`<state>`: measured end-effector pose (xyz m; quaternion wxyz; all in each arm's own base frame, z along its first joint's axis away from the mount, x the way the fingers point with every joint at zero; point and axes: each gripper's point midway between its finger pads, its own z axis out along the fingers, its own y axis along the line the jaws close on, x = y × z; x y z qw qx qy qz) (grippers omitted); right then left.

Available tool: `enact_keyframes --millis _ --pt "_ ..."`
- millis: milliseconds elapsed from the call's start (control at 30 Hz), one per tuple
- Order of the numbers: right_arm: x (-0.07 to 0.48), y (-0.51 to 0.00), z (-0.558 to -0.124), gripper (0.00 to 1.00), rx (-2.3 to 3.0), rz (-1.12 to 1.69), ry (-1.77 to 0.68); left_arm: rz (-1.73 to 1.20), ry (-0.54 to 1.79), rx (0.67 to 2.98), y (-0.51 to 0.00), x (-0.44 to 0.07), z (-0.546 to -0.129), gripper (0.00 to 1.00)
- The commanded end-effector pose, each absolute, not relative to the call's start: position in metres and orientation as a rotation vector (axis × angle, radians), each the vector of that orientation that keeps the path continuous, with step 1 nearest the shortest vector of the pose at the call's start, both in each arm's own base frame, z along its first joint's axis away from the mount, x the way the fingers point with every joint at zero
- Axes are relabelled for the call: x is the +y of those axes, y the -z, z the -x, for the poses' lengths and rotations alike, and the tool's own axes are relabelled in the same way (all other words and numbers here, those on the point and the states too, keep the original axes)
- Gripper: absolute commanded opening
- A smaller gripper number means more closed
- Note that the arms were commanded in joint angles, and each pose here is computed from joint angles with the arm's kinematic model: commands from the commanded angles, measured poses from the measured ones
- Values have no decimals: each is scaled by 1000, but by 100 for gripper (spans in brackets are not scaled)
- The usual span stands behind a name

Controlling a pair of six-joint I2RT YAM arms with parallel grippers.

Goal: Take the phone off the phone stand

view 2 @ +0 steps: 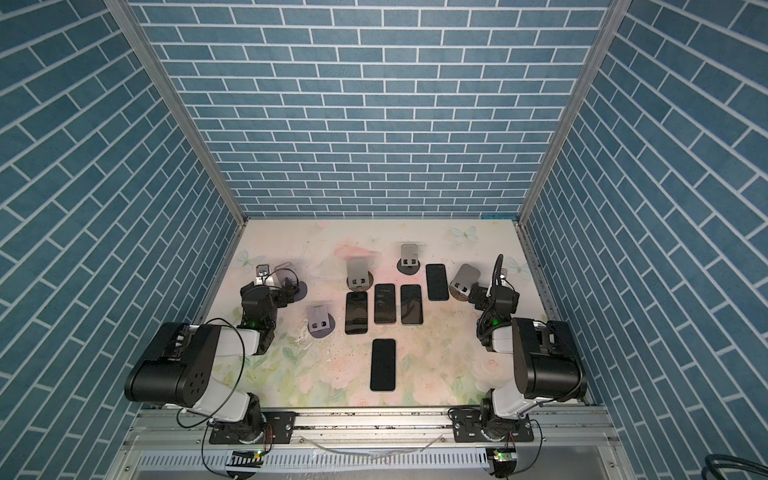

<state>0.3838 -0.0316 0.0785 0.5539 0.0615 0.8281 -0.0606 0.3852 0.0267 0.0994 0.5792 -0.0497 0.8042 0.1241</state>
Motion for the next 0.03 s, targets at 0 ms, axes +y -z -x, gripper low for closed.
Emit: enact_keyframes --millis 0 --pt "-28 -89 -393 99 1931 -106 138 130 -303 1886 -99 31 -387 100"
